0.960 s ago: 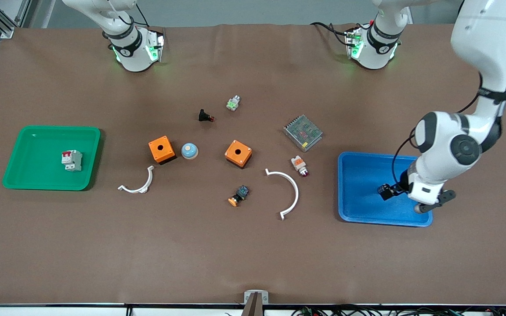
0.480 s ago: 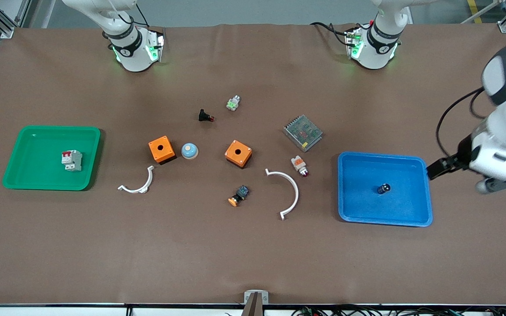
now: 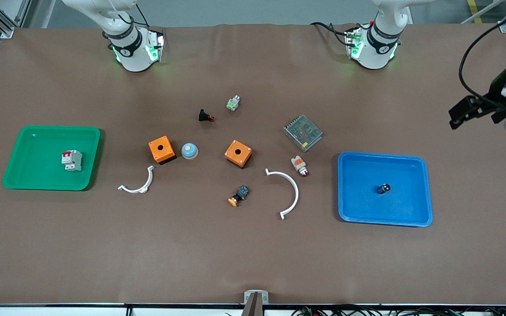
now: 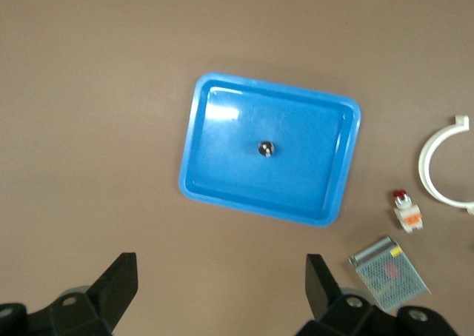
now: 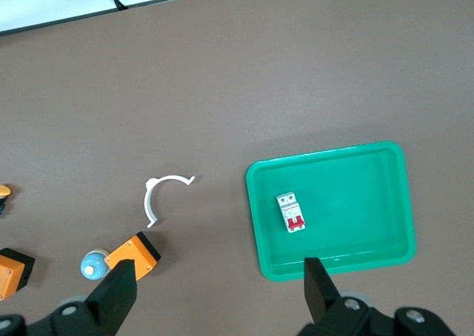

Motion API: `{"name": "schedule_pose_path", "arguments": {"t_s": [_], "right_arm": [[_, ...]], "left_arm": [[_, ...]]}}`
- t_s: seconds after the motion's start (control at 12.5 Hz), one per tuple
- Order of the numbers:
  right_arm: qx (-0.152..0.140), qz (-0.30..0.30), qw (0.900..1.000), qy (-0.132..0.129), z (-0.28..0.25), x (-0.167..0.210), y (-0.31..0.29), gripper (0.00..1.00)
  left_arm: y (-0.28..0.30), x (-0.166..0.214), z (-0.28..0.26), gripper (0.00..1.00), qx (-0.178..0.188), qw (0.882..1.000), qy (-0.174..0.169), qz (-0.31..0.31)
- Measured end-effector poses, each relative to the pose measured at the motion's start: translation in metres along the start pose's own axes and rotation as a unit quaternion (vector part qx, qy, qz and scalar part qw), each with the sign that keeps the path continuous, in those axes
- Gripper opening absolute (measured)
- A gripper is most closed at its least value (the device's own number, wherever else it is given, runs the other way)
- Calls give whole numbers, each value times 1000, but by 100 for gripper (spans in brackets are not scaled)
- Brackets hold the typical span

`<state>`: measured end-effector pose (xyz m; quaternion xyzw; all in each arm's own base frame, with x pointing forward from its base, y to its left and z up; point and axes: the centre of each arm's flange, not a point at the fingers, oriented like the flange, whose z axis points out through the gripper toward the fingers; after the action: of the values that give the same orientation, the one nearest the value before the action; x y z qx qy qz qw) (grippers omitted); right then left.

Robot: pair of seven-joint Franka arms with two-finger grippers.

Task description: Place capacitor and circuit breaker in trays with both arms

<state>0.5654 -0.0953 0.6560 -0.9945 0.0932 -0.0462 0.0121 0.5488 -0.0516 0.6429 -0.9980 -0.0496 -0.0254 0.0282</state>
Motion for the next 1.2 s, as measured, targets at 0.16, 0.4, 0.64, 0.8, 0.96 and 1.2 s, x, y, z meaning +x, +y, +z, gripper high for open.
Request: {"name": "schedule_pose_path", "arguments": {"t_s": [0.16,0.4,0.64,0.8,0.96,1.2], "right_arm": [[0,1,1000,-1,0,0,0,100],[0,1,1000,-3,0,-1,0,100],[0,3,1000,-3,0,-1,2,100],[0,4,1000,-3,0,-1,3,100],[0,4,1000,-3,0,-1,4,100],[0,4,1000,-4,1,-1,4,100]], "left_arm": [[1,-13,-6,100,-6,1000,-15,2],[2,-23,-9,100,-5,1000,-20,3],[3,-34,-16,100,-9,1000,-19,4],[5,-36,-15,100,-14,1000,-23,4],[5,-37,-12,100,-13,999,-31,6],[5,-37,-10,100,-13,999,-36,12]]}}
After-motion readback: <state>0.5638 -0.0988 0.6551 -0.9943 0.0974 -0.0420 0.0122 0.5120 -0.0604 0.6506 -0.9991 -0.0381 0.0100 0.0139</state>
